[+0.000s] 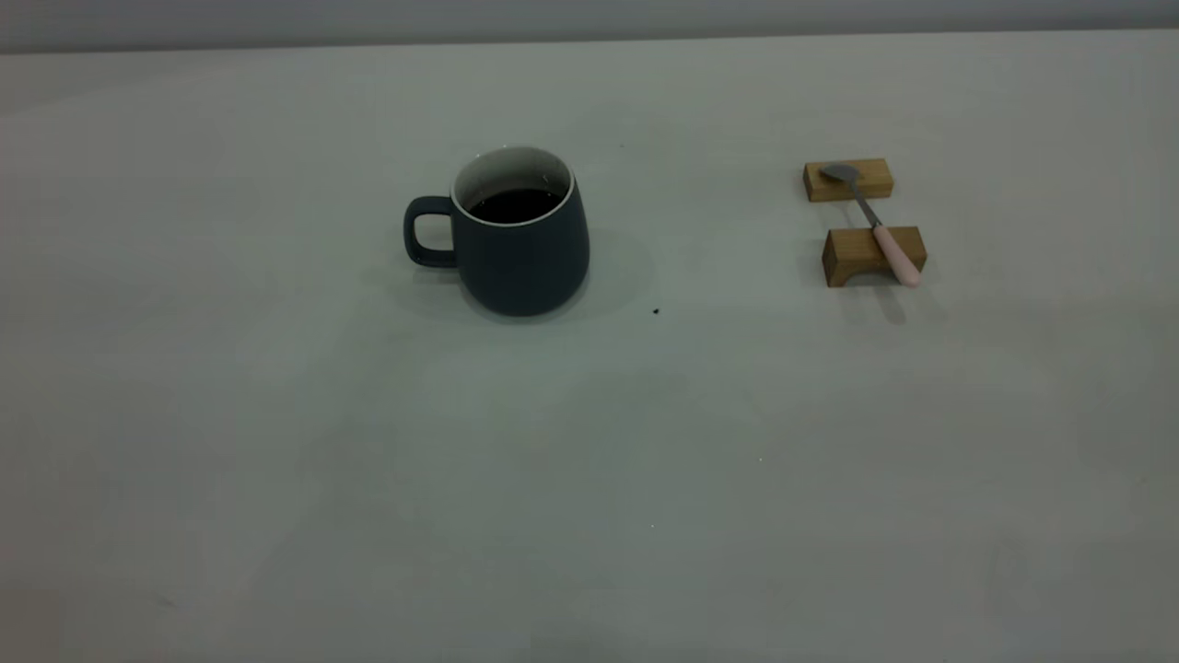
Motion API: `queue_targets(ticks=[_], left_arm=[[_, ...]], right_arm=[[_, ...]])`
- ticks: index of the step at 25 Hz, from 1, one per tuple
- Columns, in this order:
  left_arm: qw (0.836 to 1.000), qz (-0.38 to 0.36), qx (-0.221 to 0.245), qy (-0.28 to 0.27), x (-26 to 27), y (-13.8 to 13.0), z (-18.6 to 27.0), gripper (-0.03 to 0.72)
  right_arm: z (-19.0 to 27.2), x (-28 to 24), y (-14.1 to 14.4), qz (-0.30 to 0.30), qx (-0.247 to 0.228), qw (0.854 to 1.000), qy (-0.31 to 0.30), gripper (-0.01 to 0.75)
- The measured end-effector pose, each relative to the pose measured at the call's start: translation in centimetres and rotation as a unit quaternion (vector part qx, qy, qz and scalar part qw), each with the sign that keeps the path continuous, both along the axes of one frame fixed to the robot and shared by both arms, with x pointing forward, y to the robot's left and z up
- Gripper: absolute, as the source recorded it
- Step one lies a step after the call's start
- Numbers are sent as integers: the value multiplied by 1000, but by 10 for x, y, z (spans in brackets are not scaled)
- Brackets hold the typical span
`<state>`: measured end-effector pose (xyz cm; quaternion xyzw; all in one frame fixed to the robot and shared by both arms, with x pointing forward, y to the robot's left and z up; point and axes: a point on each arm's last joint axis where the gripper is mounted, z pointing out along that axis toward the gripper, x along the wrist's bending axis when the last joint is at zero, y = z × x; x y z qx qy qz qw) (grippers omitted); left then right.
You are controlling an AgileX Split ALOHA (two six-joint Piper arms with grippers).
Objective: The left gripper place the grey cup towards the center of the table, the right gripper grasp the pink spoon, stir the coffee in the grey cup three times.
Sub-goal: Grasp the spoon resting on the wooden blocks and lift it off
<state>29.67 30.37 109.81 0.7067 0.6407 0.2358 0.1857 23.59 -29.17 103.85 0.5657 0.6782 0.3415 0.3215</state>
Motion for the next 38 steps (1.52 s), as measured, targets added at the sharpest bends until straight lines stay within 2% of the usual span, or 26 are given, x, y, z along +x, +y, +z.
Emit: queue_targets(ticks=[4, 9, 17, 38], left_arm=[[997, 47, -19, -63, -42, 10, -26, 297], [992, 78, -46, -90, -61, 7, -51, 297], [989, 50, -35, -138, -74, 4, -65, 297], [988, 48, -37, -143, -75, 4, -66, 297]], right_arm=[[0, 0, 0, 0, 0, 1000, 0, 237], [0, 0, 0, 0, 0, 1000, 0, 237], [0, 0, 0, 0, 0, 1000, 0, 237], [0, 0, 0, 0, 0, 1000, 0, 237]])
